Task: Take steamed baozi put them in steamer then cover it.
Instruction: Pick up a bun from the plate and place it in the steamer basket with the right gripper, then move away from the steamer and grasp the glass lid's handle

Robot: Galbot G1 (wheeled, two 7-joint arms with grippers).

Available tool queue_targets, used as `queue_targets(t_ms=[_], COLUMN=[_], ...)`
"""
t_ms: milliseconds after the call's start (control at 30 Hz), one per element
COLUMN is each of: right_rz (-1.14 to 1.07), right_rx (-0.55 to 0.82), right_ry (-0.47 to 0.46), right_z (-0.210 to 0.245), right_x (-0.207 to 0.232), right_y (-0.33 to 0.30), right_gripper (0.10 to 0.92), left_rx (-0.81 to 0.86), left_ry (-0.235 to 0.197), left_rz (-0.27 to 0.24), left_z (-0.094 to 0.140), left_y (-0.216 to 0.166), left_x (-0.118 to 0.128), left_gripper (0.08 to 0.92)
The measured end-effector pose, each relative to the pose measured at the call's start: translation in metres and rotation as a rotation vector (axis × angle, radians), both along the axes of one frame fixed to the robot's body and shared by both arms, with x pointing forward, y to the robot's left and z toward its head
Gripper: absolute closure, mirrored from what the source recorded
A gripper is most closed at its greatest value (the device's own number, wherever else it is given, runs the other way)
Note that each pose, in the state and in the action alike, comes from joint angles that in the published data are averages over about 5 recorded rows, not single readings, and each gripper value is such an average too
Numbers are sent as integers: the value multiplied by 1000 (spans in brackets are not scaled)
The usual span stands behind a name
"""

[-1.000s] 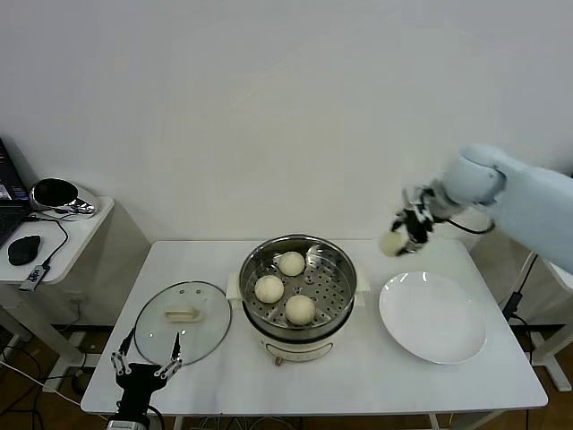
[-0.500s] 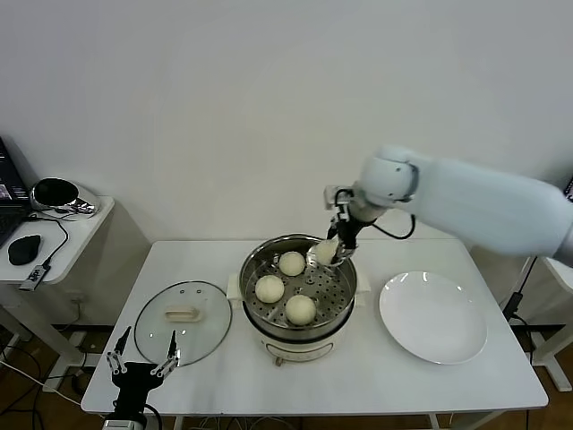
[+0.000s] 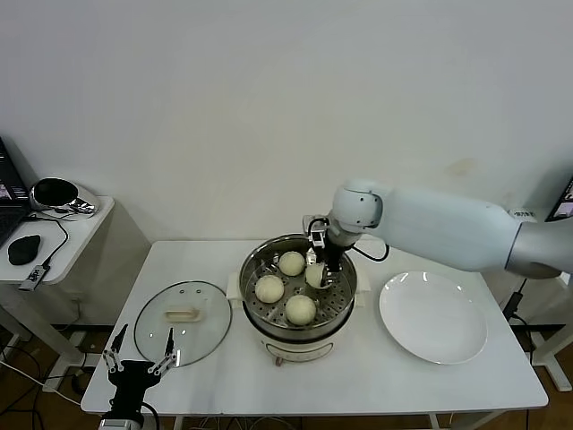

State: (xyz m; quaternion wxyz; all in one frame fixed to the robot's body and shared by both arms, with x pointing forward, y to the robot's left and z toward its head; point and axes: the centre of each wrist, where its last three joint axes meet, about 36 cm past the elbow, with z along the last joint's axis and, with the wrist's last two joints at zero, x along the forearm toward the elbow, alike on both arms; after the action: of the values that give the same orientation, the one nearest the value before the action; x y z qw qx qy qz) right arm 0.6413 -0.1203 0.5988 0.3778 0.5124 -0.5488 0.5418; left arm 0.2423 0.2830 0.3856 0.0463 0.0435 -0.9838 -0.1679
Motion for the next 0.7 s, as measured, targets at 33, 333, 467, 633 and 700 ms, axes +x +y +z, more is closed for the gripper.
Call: queue_targets(t_ms=[33,333,467,633,700], right_rz=[1,11,13,2,-6], right_rx=[-4,-17,-3,42,74], right_ry=[2,3,-12,-36,-48], right_z=[-2,-7,-1,10,14], right_x=[0,-2,-2,-5,-9], right_y=[0,-2,-6,-15,-21], right_gripper=[428,377,267,204,200], left_rx=[0,-3,-3,-3,-3], left_ry=[0,-1,-2,-6,-6], left_rz=[0,0,0,0,1], left_z=[0,0,1,1,1], left_y=[0,-1,-1,-1,-1], left_x=[0,0,0,1,1], left_gripper=[177,177,177,177,177])
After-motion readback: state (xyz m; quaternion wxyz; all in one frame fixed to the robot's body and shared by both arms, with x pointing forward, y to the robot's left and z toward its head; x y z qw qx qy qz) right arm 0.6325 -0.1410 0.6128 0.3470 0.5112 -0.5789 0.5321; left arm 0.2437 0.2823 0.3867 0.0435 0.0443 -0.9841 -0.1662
